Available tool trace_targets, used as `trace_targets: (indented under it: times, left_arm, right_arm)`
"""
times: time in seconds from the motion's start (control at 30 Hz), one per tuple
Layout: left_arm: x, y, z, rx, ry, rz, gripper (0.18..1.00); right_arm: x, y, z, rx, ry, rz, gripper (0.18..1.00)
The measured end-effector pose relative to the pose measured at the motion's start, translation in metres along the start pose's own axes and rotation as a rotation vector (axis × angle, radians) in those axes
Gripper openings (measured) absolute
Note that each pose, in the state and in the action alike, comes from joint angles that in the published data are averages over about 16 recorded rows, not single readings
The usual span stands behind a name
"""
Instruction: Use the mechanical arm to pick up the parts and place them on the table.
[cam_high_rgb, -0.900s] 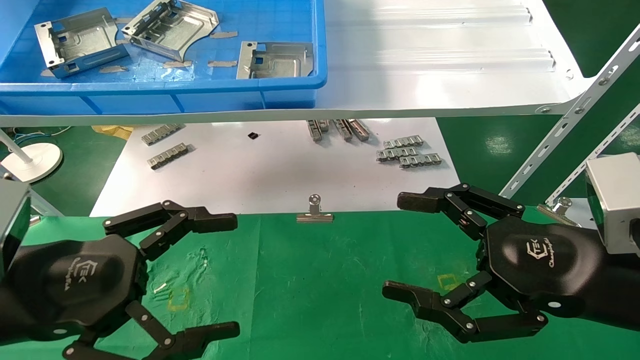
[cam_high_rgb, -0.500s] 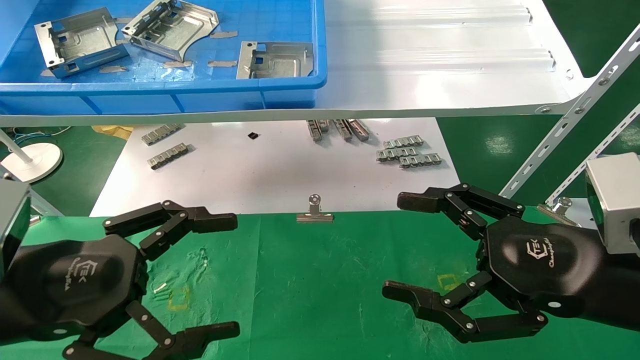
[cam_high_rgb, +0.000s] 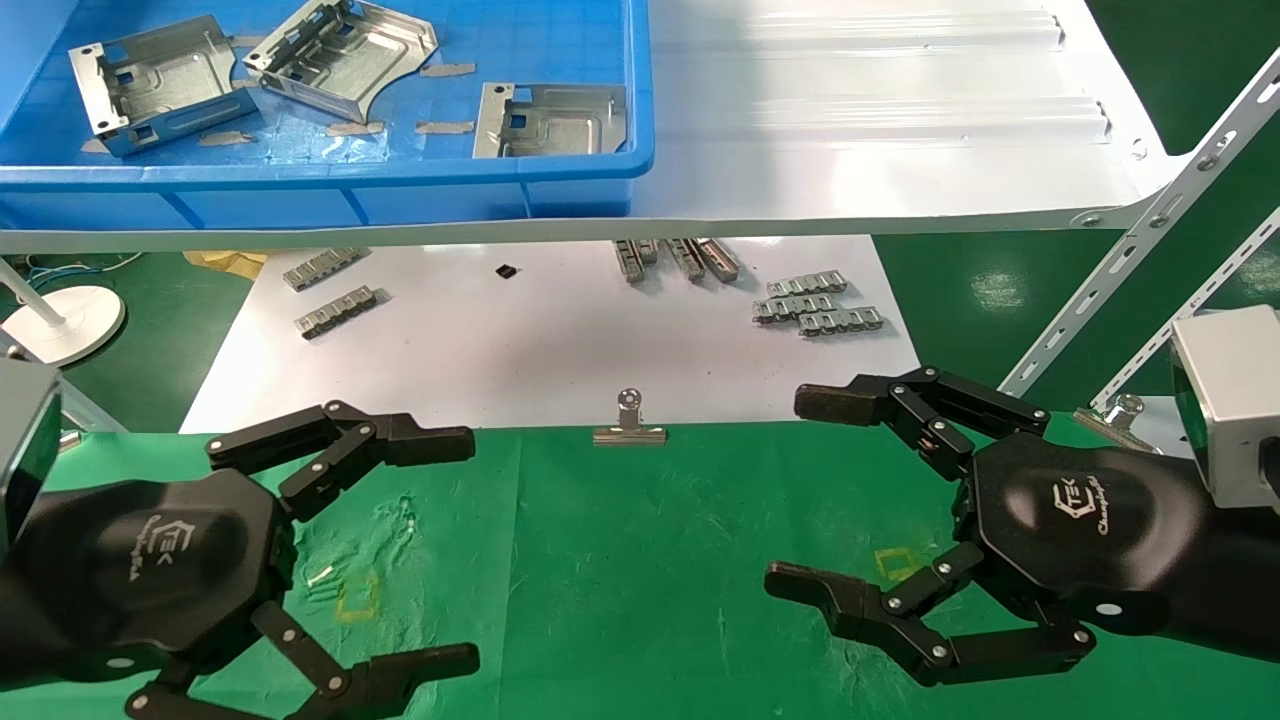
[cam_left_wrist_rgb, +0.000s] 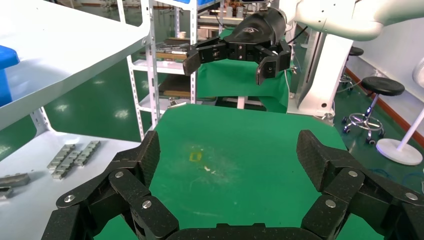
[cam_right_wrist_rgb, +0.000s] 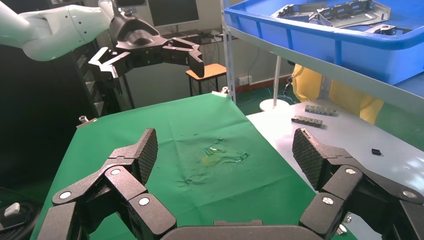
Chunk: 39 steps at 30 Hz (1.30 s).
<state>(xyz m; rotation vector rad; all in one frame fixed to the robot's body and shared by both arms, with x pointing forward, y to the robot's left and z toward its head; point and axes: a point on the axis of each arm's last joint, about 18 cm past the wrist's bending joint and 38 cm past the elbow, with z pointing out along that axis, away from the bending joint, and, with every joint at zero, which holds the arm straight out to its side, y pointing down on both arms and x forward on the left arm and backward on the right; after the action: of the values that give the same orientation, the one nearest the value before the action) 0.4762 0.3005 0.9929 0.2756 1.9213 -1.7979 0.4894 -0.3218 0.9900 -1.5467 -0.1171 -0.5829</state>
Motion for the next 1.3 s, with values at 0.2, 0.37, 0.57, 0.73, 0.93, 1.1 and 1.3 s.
trace_targets:
  times: [0.2, 0.37, 0.57, 0.73, 0.93, 1.1, 1.3]
  left_arm:
    - [0.0, 0.0, 0.0, 0.0, 0.0, 0.0, 1.001]
    - [0.0, 0.0, 0.0, 0.0, 0.0, 0.0, 1.001]
    - [0.0, 0.0, 0.0, 0.0, 0.0, 0.0, 1.001]
    - [0.0, 0.0, 0.0, 0.0, 0.0, 0.0, 1.001]
    - [0.0, 0.0, 0.0, 0.0, 0.0, 0.0, 1.001]
    - [0.0, 0.0, 0.0, 0.0, 0.0, 0.0, 1.001]
    - [0.0, 0.0, 0.0, 0.0, 0.0, 0.0, 1.001]
  right_arm:
    - [0.0, 0.0, 0.0, 0.0, 0.0, 0.0, 1.0]
    - [0.0, 0.0, 0.0, 0.0, 0.0, 0.0, 1.0]
    - [0.0, 0.0, 0.0, 0.0, 0.0, 0.0, 0.998]
    - [0.0, 0.0, 0.0, 0.0, 0.0, 0.0, 0.988]
    - [0.0, 0.0, 0.0, 0.0, 0.0, 0.0, 0.957]
    - [0.0, 0.0, 0.0, 0.0, 0.0, 0.0, 0.896]
    - [0.0, 0.0, 0.0, 0.0, 0.0, 0.0, 0.786]
